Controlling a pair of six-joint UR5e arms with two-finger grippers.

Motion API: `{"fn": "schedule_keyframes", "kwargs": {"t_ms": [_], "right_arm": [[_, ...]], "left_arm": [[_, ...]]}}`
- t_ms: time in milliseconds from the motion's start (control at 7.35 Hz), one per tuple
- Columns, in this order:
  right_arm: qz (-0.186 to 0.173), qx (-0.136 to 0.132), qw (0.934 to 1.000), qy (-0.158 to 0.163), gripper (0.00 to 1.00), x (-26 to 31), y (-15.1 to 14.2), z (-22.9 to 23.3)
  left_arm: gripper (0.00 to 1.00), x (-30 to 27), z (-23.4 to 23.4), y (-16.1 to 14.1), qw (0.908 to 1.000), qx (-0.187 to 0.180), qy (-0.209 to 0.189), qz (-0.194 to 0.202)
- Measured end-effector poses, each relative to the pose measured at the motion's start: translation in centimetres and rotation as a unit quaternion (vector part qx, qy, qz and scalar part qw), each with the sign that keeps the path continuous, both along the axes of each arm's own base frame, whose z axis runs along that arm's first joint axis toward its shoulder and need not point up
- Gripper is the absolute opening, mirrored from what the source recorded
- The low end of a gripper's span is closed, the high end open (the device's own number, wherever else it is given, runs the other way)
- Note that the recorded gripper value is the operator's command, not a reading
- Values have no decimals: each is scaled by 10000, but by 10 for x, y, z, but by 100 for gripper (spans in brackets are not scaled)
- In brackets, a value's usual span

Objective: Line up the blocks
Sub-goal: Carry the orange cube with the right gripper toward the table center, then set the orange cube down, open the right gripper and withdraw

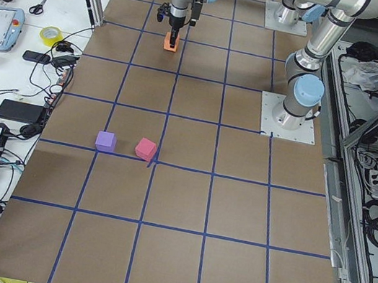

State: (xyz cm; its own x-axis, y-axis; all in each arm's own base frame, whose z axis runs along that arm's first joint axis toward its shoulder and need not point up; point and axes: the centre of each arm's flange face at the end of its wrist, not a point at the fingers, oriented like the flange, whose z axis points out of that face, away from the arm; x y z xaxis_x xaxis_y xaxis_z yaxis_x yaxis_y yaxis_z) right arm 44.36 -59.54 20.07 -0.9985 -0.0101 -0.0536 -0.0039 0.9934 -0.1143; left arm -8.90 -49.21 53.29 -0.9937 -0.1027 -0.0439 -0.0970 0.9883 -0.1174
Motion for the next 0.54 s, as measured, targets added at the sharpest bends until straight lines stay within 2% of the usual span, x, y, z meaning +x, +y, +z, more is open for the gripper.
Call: {"fn": "schedule_keyframes", "kwargs": {"t_ms": [272, 544], "right_arm": [[-9, -107, 9999, -51, 100, 1, -3, 0], [-117, -146, 9998, -93, 100, -16, -10, 30]], "left_arm": [[100, 0, 0, 1, 10000, 2, -5, -14], [100, 1, -2, -5, 10000, -2, 5, -44]]}}
